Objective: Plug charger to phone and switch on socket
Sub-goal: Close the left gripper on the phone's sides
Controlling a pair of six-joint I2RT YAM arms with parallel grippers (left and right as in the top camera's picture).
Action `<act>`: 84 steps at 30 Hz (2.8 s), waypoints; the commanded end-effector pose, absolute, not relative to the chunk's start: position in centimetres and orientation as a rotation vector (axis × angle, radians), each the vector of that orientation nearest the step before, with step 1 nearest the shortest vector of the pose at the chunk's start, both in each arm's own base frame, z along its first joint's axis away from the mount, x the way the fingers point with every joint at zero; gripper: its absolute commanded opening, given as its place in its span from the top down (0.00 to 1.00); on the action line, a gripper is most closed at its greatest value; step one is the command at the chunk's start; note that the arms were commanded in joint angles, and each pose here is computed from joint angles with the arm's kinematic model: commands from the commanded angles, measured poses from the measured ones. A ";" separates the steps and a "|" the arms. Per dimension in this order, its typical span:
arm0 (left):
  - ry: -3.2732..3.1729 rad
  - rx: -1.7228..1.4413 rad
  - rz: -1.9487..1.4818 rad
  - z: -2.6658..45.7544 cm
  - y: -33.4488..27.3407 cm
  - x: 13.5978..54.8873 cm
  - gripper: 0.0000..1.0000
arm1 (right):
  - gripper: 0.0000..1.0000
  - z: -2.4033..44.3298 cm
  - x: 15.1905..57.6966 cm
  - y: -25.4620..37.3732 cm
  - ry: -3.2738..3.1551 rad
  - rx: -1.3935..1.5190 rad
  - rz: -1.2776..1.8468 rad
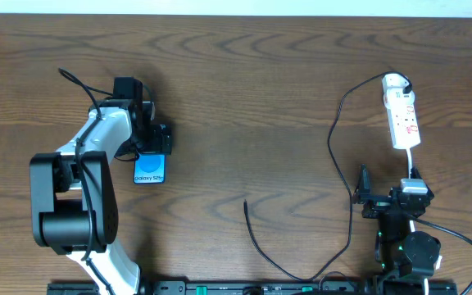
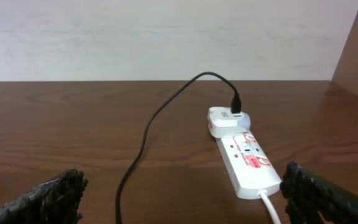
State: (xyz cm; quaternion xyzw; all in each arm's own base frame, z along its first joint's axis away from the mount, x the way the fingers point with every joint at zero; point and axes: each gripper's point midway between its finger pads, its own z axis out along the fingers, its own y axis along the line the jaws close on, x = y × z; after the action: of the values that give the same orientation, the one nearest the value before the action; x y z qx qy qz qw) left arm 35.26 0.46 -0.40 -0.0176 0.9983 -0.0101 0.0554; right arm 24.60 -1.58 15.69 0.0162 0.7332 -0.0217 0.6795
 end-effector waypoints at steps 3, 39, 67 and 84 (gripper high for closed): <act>3.146 -0.056 -0.090 -2.8 -0.3 32.3 0.00 | 0.01 15.6 24.6 -1.5 1.646 0.027 -0.057; 3.179 -0.003 0.041 -2.8 0.0 31.5 0.00 | 0.01 15.6 24.6 -1.5 1.647 0.027 -0.057; 3.173 -0.002 0.107 -2.8 0.7 31.6 0.00 | 0.01 15.6 24.6 -1.5 1.647 0.027 -0.057; 3.164 -0.002 0.107 -2.8 0.7 31.8 0.01 | 0.01 15.6 24.6 -1.5 1.647 0.027 -0.057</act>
State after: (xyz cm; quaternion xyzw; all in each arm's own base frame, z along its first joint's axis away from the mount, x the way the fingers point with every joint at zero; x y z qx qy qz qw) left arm 34.36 -0.33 -0.50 -0.0050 0.9993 -0.0030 0.0372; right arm 24.60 -1.58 15.70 0.0162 0.7330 -0.0218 0.6796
